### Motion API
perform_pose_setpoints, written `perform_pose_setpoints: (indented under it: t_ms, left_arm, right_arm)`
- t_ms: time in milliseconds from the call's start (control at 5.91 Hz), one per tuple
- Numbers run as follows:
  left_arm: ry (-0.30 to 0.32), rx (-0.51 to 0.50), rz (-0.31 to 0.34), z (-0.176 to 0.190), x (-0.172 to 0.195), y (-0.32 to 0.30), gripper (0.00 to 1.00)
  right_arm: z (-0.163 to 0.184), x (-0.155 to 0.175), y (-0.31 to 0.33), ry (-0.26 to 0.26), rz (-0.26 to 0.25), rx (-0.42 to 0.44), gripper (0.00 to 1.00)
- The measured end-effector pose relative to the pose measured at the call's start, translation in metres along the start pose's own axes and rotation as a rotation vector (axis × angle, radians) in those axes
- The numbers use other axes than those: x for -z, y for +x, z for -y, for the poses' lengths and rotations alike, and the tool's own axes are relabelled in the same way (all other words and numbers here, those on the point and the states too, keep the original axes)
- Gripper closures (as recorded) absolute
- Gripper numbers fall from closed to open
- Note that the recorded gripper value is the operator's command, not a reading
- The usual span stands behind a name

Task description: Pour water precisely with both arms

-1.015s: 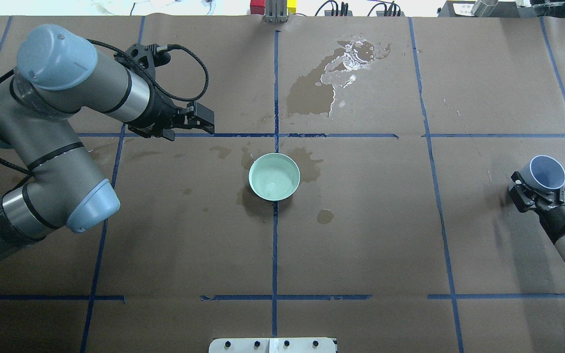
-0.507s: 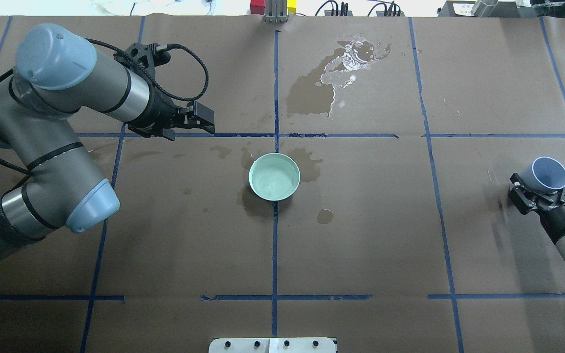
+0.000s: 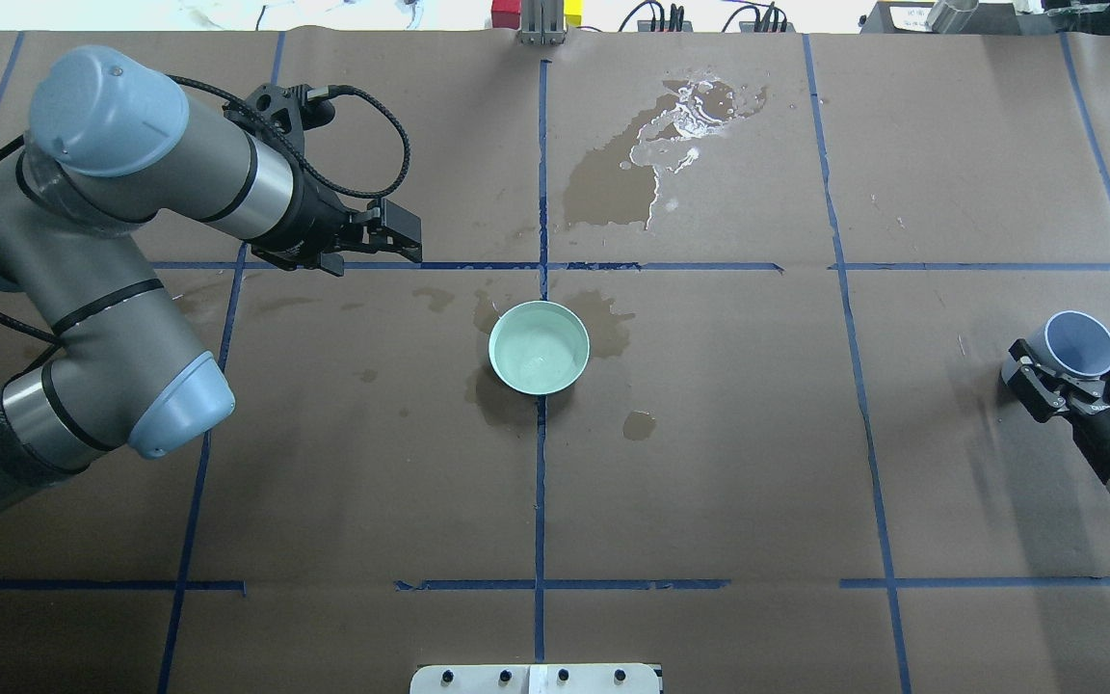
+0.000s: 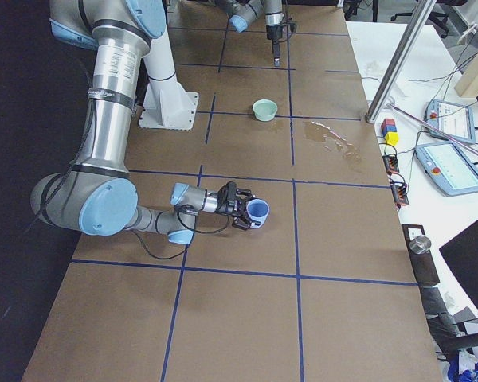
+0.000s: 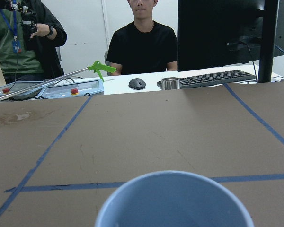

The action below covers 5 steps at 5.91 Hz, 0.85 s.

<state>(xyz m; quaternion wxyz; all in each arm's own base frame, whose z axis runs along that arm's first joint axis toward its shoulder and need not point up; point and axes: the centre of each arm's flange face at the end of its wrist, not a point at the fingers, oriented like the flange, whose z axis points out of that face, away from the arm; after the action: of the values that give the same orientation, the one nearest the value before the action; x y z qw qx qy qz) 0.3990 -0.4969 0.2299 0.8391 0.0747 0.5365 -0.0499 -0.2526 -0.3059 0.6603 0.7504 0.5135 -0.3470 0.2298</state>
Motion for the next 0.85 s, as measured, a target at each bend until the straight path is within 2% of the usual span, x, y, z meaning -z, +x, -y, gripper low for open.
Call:
perform_pose_setpoints:
  t_ms: [846]
  left_arm:
    - [-0.002,0.005,0.009,-0.002,-0.003,-0.006,0.00]
  right_arm:
    - [0.012,0.023,0.009,-0.123,0.105,-0.061,0.00]
